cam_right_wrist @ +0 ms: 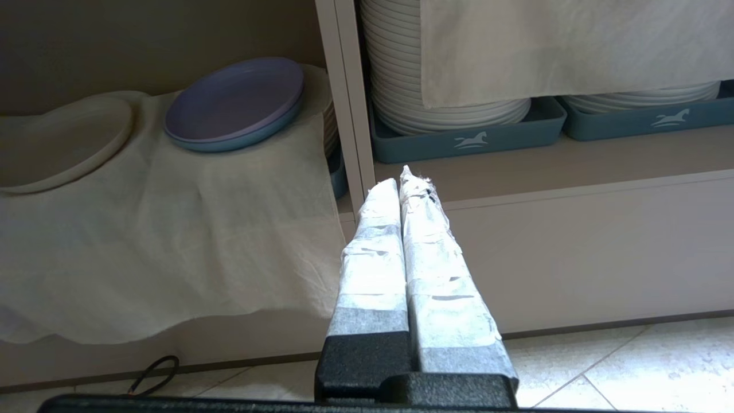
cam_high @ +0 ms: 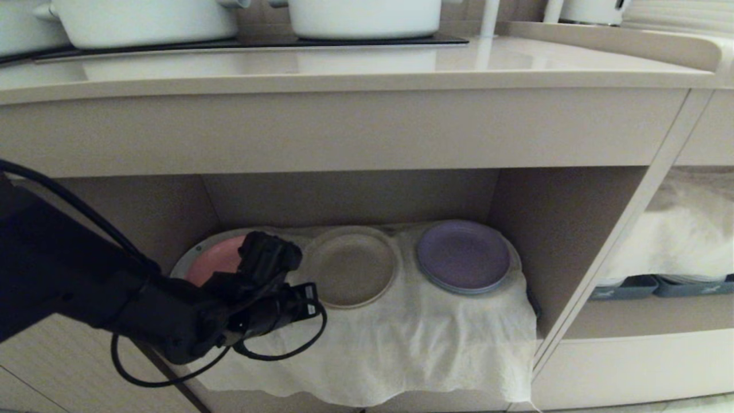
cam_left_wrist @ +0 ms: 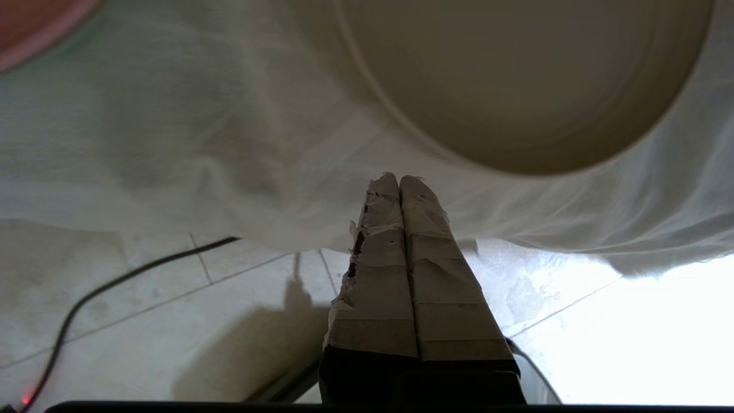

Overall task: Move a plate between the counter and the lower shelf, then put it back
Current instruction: Pick up the plate in the cupboard

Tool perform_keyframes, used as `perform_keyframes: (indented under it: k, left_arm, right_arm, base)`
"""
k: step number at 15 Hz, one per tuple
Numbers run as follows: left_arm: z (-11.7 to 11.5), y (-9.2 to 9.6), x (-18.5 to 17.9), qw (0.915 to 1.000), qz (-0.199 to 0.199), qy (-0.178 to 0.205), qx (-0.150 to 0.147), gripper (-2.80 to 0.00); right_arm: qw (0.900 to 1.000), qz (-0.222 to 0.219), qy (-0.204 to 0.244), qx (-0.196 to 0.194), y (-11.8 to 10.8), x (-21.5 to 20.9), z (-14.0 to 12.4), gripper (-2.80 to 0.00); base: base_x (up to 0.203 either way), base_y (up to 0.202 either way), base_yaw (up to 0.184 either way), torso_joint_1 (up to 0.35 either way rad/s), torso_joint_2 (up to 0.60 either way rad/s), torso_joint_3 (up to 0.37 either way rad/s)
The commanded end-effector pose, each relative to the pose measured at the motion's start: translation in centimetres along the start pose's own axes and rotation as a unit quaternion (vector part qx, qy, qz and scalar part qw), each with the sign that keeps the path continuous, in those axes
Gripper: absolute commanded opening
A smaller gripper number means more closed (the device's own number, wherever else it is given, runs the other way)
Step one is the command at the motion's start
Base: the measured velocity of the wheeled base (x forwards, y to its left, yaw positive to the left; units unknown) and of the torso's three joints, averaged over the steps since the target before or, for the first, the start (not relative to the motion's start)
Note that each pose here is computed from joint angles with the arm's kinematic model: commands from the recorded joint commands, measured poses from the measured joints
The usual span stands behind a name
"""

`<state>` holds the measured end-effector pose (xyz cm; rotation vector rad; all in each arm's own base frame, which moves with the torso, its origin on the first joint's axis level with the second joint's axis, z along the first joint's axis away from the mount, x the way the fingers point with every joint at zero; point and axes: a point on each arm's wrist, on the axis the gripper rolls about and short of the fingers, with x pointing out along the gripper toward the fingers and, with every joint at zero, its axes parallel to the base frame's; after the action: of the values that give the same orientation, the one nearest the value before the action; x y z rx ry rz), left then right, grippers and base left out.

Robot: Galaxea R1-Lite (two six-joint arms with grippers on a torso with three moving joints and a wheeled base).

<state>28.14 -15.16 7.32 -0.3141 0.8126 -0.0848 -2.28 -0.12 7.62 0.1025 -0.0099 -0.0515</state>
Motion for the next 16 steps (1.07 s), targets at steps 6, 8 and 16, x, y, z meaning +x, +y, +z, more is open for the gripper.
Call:
perform_keyframes:
  k: [6, 8, 16]
  left_arm:
    - [0.6, -1.7, 1.6, 0.9994, 0.014, 0.008, -0.030, 0.00]
    - [0.4, -1.9, 2.5, 0.9991, 0.028, 0.001, -0.032, 0.00]
    - [-0.1, -2.3, 4.9, 0.9962, 0.067, -0.013, -0.054, 0.00]
  right_arm:
    - [1.000, 0.000, 0.000, 0.000, 0.0, 0.0, 0.0, -2.80]
    - [1.000, 0.000, 0.001, 0.000, 0.0, 0.0, 0.0, -2.80]
    - [1.000, 0.000, 0.000, 0.000, 0.0, 0.0, 0.0, -2.80]
  base:
    - [0.000, 0.000, 0.000, 0.000, 0.00, 0.000]
    - [0.000, 0.000, 0.000, 0.000, 0.00, 0.000]
    - [0.000, 0.000, 0.000, 0.000, 0.00, 0.000]
